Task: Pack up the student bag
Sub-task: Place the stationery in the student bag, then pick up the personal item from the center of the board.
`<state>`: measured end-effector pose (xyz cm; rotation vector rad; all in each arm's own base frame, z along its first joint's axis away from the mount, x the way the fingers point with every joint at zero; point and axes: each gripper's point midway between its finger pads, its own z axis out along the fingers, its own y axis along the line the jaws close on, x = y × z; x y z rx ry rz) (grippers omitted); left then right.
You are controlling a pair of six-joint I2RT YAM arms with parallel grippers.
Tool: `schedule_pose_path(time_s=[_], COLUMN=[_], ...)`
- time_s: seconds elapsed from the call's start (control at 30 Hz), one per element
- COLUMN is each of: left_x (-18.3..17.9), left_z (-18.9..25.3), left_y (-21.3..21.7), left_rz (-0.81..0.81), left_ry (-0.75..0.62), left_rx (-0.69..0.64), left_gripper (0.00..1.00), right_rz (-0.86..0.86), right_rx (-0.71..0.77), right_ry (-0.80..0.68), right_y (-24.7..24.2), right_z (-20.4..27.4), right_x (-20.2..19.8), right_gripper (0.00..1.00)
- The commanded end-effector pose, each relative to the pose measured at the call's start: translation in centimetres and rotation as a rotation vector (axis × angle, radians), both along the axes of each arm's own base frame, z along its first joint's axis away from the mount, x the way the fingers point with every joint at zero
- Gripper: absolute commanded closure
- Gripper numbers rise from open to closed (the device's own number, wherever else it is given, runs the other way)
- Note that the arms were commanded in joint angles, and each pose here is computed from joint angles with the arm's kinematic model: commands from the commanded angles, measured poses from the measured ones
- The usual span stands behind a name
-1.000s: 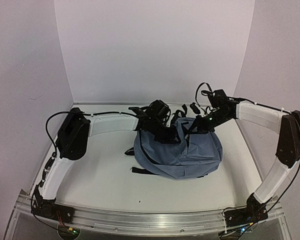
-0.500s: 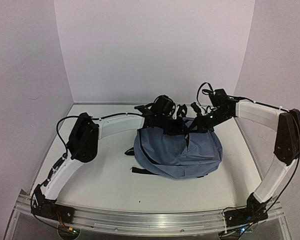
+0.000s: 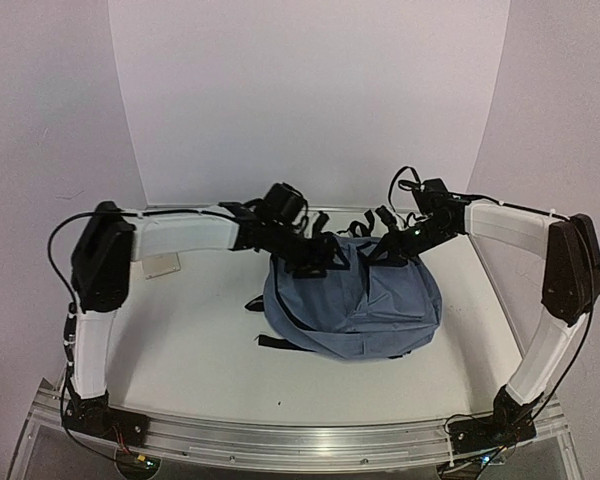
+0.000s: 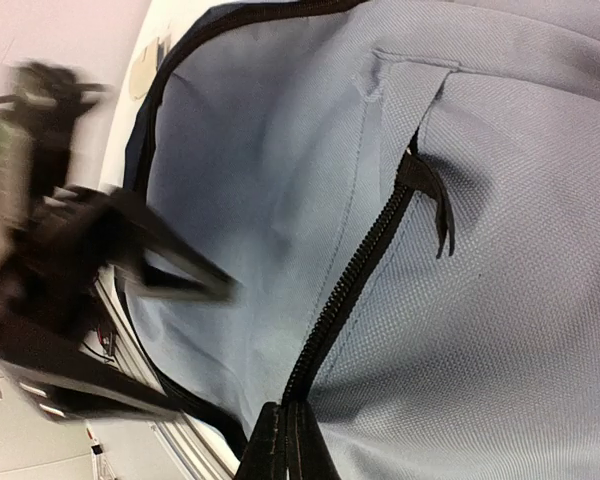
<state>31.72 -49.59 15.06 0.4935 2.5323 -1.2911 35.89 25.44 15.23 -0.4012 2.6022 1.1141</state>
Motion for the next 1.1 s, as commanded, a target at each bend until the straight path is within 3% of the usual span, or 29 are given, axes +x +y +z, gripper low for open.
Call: schedule_pose_path(time_s=[0.0, 0.07, 0.33, 0.47, 0.7, 1.07], left_x=[4.6, 6.8, 10.8, 10.8, 11.4, 16.8], left_z=[6.7, 5.6, 0.9, -0.6, -4.0, -8.3], left_y=[10.0, 15.7, 34.9, 40.8, 48.2, 51.6], left_rz=[0.260, 0.414, 0.902, 1.041, 1.115, 1.024], left_ry=[-0.057, -0.044, 0.140, 0.190, 0.276, 0.285], left_rx=[0.010, 0.127, 0.491, 0.538, 0.617, 0.623], left_gripper=[0.12, 0.02, 0.00, 0.00, 0.00, 0.00], right_rz=[0.037, 0.037, 0.028, 0.030, 0.031, 0.034], right_rx=[0.088, 0.089, 0.060, 0.047, 0.032, 0.014], right_ry=[-0.022, -0.023, -0.058, -0.069, -0.075, -0.073], right_y=[2.9, 3.2, 3.0, 2.7, 2.5, 2.3], right_z=[1.4, 1.3, 1.3, 1.1, 0.7, 0.1], right_x=[0.5, 0.7, 1.4, 1.2, 1.0, 1.1], right_gripper=[1.00, 1.00, 1.00, 1.00, 1.00, 1.00])
